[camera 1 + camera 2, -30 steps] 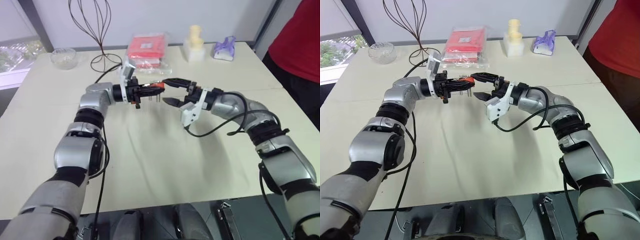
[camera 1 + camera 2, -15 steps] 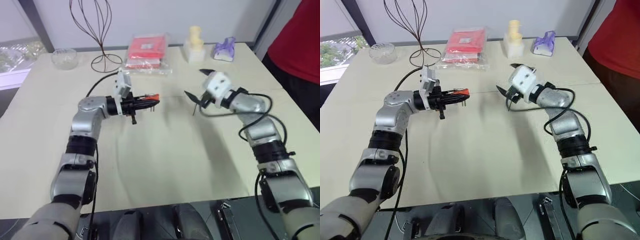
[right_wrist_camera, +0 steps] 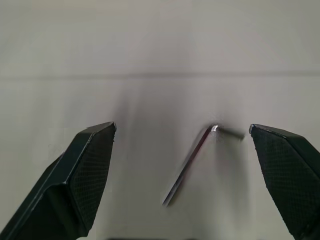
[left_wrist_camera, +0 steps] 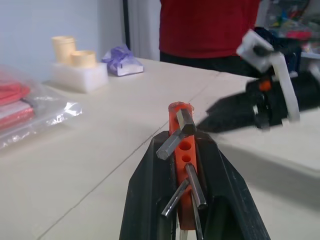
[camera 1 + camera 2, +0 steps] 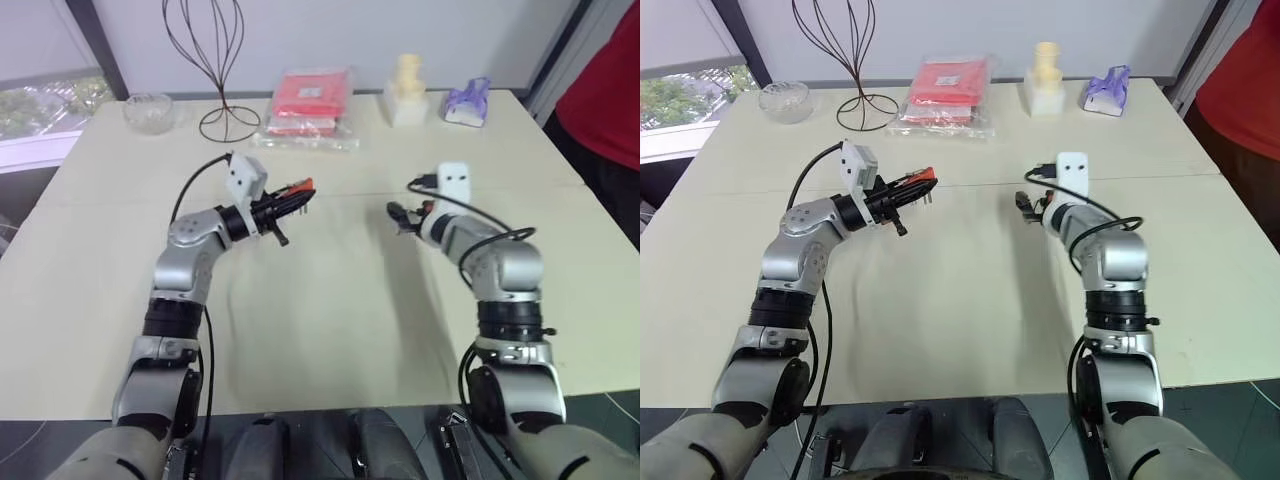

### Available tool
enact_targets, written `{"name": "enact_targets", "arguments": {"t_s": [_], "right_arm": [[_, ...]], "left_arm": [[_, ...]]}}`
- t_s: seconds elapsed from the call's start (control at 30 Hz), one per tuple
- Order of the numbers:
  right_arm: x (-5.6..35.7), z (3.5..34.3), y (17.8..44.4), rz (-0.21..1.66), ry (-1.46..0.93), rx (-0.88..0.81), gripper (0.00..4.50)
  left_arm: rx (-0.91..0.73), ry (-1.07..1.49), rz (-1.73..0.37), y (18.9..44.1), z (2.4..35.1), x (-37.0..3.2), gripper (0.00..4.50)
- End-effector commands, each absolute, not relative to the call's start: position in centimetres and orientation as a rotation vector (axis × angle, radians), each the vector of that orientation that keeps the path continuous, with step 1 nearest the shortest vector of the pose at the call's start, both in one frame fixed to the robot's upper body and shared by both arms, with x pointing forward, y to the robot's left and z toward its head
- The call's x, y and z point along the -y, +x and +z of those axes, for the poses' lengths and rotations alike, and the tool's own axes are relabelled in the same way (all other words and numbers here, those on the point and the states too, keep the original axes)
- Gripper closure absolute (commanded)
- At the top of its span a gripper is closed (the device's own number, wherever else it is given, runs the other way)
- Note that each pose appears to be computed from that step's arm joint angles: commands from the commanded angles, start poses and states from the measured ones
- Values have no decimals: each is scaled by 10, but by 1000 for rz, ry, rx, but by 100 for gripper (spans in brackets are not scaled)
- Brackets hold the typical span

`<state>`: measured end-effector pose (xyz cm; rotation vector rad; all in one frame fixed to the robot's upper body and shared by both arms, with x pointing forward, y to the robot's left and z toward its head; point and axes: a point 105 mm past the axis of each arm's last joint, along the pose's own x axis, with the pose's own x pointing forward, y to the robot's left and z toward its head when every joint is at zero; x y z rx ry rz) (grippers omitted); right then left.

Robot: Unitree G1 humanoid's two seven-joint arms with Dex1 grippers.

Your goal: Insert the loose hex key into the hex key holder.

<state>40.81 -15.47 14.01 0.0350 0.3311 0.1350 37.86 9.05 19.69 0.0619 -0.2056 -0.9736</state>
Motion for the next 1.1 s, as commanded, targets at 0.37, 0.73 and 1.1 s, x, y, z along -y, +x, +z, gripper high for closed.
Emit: {"name": "enact_targets", "arguments": {"t_s": [0.37,0.73,1.1], "right_arm": [[138,114,414,57,-11,-344,6],[141,137,410,35,53,-277,6],[139,94,421,-15,56,-382,6]], "left_arm": [[267,109,-948,372,204,-88,450],[264,91,-920,369,200,-93,450],[261,92,-930,370,195,-85,450]]}}
